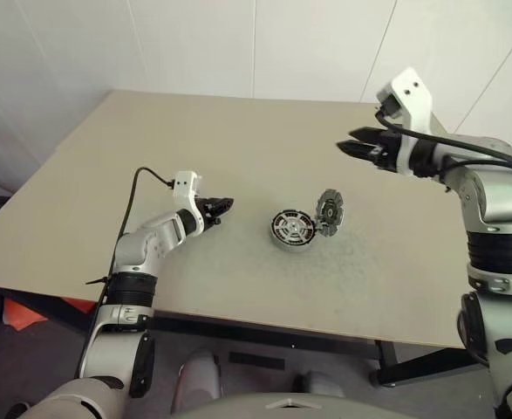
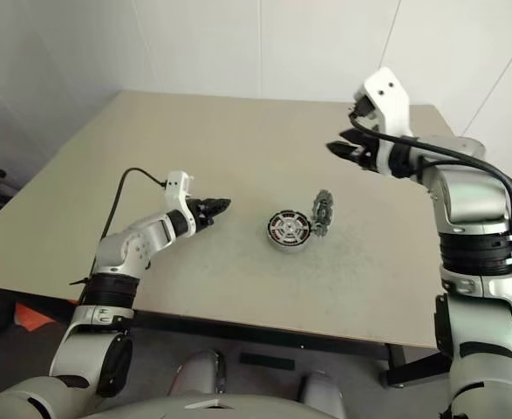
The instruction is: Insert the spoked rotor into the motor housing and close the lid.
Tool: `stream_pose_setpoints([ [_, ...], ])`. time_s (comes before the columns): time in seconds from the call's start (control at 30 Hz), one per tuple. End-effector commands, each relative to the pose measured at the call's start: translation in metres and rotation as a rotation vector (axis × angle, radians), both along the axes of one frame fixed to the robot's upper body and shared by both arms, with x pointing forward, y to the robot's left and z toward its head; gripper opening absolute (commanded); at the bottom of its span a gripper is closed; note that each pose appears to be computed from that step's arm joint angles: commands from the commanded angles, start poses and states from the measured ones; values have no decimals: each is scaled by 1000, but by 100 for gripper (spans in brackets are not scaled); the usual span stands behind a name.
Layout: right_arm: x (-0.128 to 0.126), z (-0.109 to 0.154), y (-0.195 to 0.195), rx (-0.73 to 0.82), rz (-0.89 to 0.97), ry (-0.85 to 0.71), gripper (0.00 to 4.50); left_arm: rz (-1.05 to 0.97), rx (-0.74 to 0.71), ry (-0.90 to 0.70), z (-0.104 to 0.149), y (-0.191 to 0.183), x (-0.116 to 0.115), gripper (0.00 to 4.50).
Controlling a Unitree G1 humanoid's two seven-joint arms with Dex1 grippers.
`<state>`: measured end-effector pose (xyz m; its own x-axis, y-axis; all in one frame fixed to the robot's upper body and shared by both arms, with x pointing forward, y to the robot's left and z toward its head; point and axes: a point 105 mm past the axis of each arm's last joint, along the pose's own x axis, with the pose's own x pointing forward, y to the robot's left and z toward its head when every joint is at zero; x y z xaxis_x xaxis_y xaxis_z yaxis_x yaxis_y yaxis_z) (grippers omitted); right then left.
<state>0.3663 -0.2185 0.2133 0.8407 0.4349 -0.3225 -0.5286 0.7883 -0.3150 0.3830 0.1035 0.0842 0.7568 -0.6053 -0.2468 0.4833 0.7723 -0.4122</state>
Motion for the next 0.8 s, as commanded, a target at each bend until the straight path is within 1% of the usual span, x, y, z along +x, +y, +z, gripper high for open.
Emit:
stream_pose_setpoints([
  [0.03,-12,5,-14,-67,-22,-54,24,-49,14,-14,6,-10,3,202],
  [0.07,-16,-2,-13,-76,-11,-35,5,-54,22,-11,4,-12,4,202],
  [0.2,-28,-31,6,-54,50,34,5,-96,13,-6,5,-24,3,202],
  [0.3,-33,-50,32,-33,107,70,5,-129,7,-5,7,-31,1,202],
  [0.53,-49,-69,89,63,264,138,5,-134,4,-24,13,-36,4,202],
  [0.67,-56,-71,113,120,327,160,5,-127,1,-33,17,-37,6,202],
  [0.7,-56,-73,117,127,331,167,5,-120,1,-35,17,-36,7,202],
  [0.77,-48,-82,118,156,295,185,5,-110,3,-40,18,-34,10,202],
  [0.8,-42,-90,116,161,258,201,5,-111,2,-44,20,-35,11,202],
])
